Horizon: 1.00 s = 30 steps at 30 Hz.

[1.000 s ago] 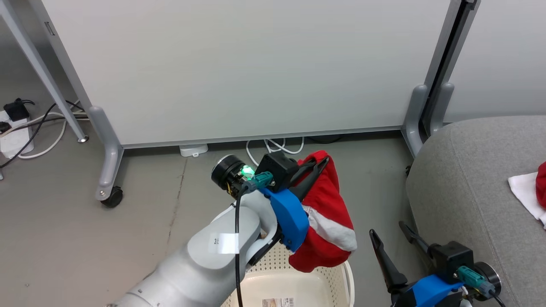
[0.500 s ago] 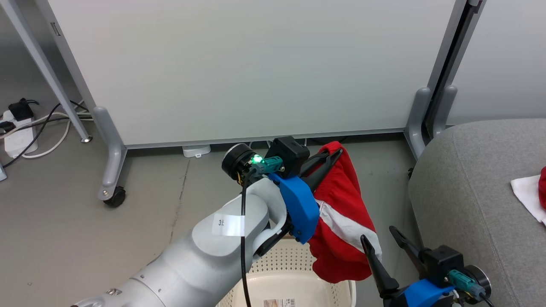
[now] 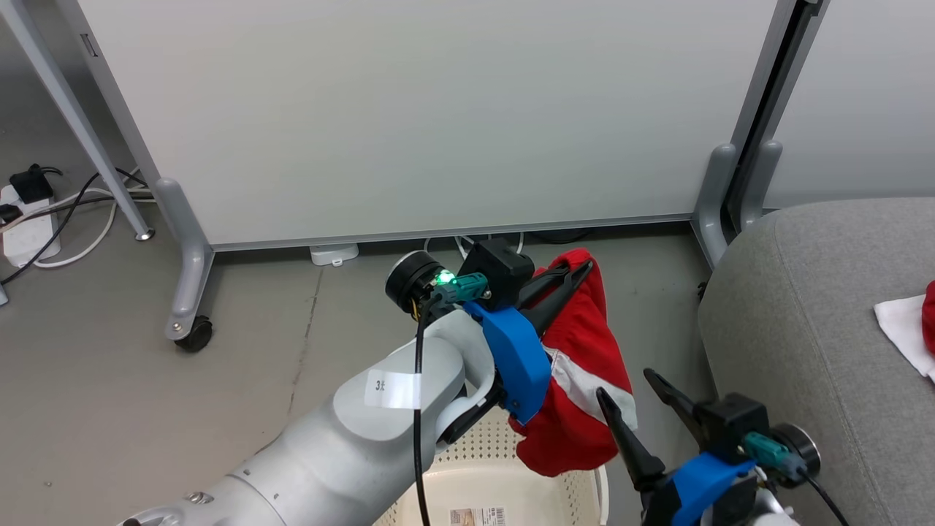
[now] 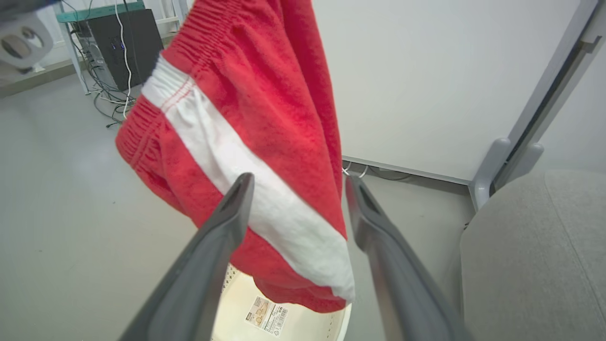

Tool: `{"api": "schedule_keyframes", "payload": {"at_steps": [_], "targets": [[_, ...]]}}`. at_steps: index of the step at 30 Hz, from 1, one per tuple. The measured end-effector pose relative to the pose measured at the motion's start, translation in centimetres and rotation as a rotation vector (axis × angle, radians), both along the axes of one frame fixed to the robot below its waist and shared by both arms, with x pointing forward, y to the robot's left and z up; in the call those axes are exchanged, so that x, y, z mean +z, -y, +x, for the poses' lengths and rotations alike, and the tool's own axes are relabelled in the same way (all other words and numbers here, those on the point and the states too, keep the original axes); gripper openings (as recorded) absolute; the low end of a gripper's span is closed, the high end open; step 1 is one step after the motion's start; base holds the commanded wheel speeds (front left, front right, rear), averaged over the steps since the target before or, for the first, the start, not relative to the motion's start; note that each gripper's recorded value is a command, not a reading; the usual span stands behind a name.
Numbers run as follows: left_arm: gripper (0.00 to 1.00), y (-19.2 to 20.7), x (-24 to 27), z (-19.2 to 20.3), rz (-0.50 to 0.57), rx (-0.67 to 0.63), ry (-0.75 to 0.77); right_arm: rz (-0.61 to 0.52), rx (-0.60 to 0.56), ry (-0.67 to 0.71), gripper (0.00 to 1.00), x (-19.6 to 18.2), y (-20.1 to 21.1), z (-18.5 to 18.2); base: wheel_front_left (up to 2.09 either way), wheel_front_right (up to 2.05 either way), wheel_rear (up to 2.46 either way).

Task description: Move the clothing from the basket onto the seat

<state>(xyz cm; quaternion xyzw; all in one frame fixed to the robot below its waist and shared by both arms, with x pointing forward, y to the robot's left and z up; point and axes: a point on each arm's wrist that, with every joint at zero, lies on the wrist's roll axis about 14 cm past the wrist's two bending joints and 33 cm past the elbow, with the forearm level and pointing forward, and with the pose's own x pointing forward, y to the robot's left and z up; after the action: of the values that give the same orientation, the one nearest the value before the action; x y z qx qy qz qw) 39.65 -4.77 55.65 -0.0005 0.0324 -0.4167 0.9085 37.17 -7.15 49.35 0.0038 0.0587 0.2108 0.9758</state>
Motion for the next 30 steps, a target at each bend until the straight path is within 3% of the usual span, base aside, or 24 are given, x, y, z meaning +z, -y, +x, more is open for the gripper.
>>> {"api": "schedule_keyframes", "payload": {"at_steps": [24,25,26,27,30], "targets": [[0.0,1.5,0.8,-1.2,-0.017,-0.061,0.015,-0.075,0.198,-0.049,1.0,-0.1,-3.9,3.0,0.0,0.0,0.0],[0.0,1.7,1.0,-1.4,-0.019,-0.066,0.018,-0.071,0.201,-0.044,0.91,0.1,-4.1,3.1,0.0,0.0,0.0],[0.0,1.8,1.1,-1.5,-0.02,-0.071,0.021,-0.065,0.203,-0.043,0.31,0.2,-4.3,3.2,0.0,0.0,0.0],[0.0,1.9,1.2,-1.6,-0.022,-0.074,0.023,-0.054,0.2,-0.043,0.0,0.3,-4.4,3.3,0.0,0.0,0.0],[0.0,2.0,1.5,-1.8,-0.024,-0.079,0.029,-0.047,0.195,-0.045,0.0,0.1,-4.6,3.4,0.0,0.0,0.0]]}}
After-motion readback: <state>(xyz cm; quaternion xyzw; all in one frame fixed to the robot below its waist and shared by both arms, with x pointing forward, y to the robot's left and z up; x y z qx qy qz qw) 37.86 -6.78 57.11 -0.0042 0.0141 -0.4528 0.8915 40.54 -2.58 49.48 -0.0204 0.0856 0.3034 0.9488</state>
